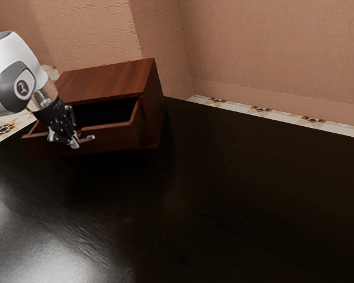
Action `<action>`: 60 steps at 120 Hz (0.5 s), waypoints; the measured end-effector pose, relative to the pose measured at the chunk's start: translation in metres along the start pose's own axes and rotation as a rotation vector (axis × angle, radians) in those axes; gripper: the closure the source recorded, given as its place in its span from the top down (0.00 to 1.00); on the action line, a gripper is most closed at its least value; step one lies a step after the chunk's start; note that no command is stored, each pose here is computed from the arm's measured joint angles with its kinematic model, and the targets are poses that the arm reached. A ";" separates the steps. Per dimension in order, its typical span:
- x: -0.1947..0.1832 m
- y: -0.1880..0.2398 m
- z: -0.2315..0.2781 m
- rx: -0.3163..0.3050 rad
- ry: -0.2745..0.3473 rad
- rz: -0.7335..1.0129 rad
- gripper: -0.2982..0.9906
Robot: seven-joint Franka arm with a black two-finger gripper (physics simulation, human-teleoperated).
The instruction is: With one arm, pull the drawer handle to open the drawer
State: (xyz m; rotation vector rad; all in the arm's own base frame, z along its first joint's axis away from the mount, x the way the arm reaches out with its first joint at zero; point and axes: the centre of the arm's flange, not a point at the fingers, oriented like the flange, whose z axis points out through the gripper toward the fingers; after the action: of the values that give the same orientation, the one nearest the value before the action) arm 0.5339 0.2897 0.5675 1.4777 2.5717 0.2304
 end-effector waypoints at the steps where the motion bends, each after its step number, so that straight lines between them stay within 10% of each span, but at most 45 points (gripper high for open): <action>1: 0.000 -0.001 0.000 0.000 0.000 0.001 0.16; 60: -0.003 -0.028 -0.006 0.006 0.005 0.023 0.16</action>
State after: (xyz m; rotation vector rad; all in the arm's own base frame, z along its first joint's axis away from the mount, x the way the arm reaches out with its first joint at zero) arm 0.5107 0.2727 0.5671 1.5120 2.5629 0.2297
